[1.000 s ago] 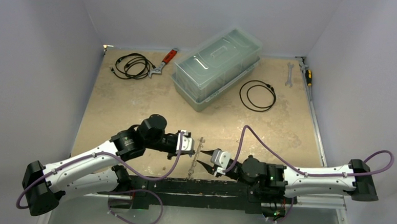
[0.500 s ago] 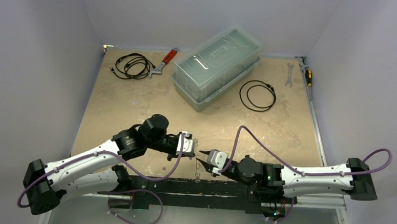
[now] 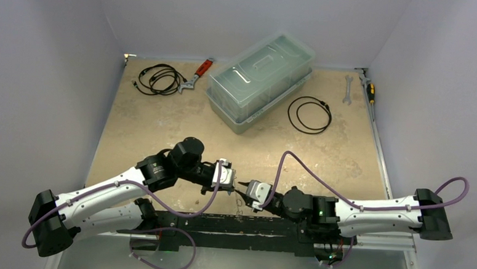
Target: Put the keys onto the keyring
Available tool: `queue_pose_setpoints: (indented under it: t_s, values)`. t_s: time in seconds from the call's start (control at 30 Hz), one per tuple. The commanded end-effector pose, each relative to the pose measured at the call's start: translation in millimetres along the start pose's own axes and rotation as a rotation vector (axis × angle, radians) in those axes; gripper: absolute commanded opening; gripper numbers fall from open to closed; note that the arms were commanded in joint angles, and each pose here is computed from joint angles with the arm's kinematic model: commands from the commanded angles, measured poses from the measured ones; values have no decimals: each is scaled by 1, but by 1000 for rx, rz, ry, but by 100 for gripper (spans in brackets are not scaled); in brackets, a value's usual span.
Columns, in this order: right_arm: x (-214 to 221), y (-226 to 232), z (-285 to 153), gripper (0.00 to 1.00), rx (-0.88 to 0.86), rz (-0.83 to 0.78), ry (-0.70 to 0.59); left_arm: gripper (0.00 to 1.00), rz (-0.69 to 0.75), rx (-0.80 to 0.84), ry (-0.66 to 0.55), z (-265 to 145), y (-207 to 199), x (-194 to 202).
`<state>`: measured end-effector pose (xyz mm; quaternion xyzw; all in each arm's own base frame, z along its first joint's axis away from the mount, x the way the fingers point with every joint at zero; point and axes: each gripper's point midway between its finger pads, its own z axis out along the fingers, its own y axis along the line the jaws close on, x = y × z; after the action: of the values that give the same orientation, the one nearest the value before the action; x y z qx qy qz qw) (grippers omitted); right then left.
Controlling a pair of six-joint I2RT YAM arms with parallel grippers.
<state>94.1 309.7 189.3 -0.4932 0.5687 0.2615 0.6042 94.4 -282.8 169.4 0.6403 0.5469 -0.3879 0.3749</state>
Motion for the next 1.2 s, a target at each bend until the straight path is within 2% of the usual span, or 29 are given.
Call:
queue_pose_setpoints:
  t_s: [0.0, 0.5, 1.17]
  values:
    - [-26, -9, 3, 30, 32, 25, -59, 0, 61, 13, -77, -3, 2, -29]
    - [-23, -3, 7, 26, 3, 26, -53, 0, 61, 37, -82, -1, -3, -28]
    - [-24, 0, 8, 5, -12, 29, -53, 0, 56, 66, -65, 4, -8, -22]
